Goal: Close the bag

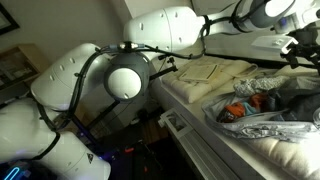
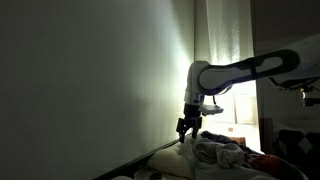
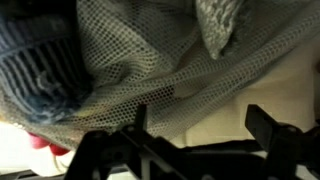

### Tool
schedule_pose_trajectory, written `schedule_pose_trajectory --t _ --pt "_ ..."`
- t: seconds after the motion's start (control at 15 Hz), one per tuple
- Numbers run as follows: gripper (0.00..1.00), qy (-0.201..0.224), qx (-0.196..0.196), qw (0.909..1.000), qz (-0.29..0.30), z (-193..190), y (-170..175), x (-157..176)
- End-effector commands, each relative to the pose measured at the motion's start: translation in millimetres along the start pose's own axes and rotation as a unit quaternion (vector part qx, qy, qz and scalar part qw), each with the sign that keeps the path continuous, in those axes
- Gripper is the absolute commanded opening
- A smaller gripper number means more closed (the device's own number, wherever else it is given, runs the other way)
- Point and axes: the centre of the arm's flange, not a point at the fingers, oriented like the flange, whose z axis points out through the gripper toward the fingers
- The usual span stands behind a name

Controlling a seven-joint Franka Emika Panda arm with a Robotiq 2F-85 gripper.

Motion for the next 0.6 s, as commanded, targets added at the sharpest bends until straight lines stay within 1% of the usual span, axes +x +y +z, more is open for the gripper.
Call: schedule_pose_trajectory --t 0.0,0.07,0.27,0.4,0.53 --pt "1.00 -0.024 0.054 0.9967 0.056 17.4 -9.4 72.0" --pt "1.00 -0.027 0.066 0.9947 0.073 18.1 -8.2 71.7" --pt "1.00 -0.045 0.083 0.9886 0.117 20.7 -3.2 70.9" --pt "1.00 -0.065 0.063 0.9837 0.156 24.6 0.1 69.4" --pt "1.00 -0.080 0.057 0.9794 0.176 26.9 1.6 65.0"
